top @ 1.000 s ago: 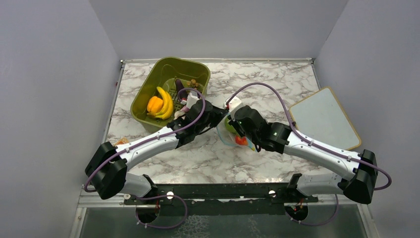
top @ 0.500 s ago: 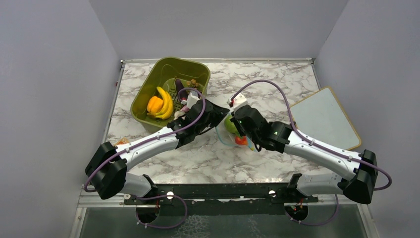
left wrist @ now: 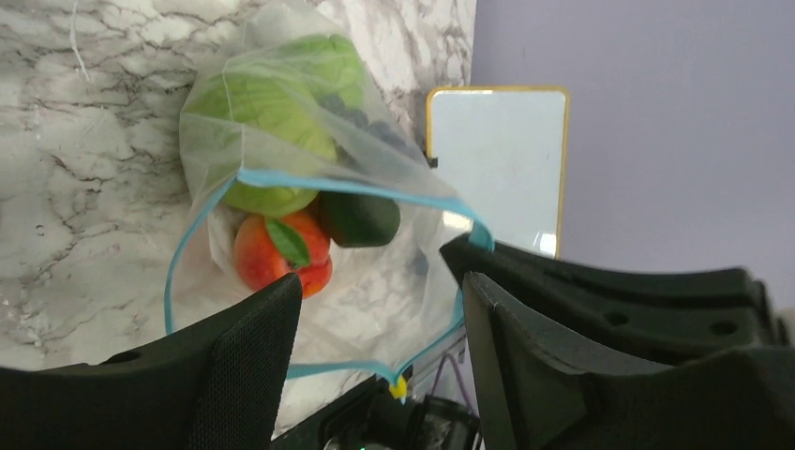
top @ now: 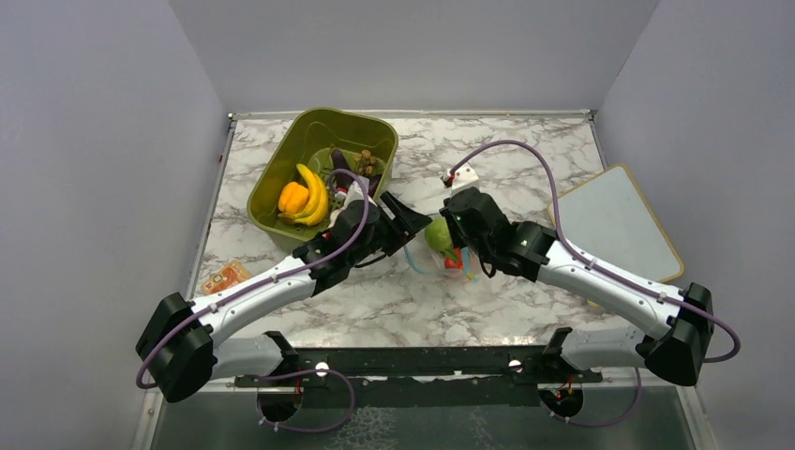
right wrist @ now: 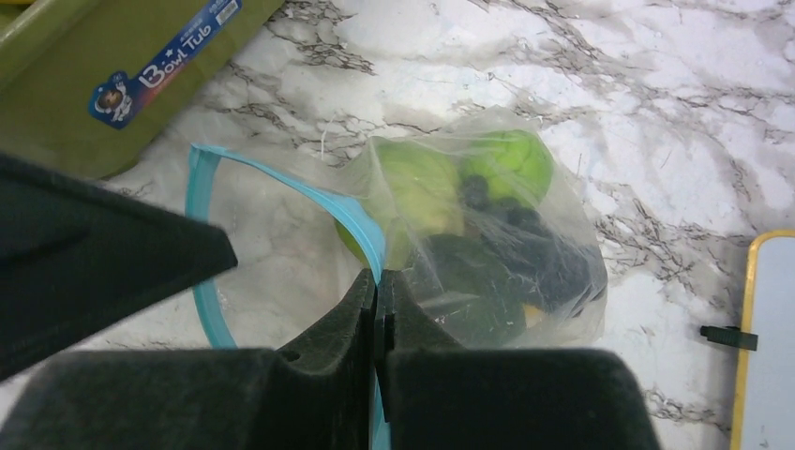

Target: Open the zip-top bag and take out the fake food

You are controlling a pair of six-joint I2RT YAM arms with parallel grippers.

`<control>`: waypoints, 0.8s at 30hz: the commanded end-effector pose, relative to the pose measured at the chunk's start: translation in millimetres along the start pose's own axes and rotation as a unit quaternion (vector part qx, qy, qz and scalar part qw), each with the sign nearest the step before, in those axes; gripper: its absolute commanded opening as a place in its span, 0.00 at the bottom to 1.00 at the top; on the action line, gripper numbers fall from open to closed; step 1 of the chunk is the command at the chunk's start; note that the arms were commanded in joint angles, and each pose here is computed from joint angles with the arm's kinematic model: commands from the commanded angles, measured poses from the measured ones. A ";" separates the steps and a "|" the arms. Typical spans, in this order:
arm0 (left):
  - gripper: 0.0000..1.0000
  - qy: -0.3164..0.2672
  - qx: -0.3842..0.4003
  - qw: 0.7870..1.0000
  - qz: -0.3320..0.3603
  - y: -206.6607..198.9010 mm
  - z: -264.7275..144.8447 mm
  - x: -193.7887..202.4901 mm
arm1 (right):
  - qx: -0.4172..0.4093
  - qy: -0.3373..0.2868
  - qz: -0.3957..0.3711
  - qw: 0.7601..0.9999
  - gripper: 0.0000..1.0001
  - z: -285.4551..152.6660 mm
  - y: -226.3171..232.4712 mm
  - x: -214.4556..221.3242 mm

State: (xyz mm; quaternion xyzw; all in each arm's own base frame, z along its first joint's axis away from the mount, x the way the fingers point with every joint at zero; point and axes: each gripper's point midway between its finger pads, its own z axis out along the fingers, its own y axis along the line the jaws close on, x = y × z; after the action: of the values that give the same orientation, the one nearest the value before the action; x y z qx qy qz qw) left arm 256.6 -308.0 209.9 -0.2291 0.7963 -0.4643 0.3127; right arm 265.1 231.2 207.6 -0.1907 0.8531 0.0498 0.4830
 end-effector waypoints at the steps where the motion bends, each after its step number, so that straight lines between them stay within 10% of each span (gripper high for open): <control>1: 0.65 0.060 0.035 0.996 0.057 -2.7 -6.3 21.4 | -0.023 -0.003 0.056 0.998 0.01 0.5 9.3 -13.5; 8: 0.54 0.142 0.035 0.987 0.069 1.5 21.5 55.3 | -0.041 -0.006 0.078 0.996 0.01 -3.0 14.3 -22.0; 24: 0.55 0.122 0.017 0.992 0.030 9.8 82.7 70.2 | -0.071 -0.021 0.107 0.991 0.01 -14.8 21.1 -34.9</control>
State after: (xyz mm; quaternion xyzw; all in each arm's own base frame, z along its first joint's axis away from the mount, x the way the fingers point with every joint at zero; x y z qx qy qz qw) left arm 256.5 -387.4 147.3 -0.1253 0.8399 -0.4769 0.2266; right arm 262.2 245.8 213.9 -0.1426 0.8679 0.1211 0.4602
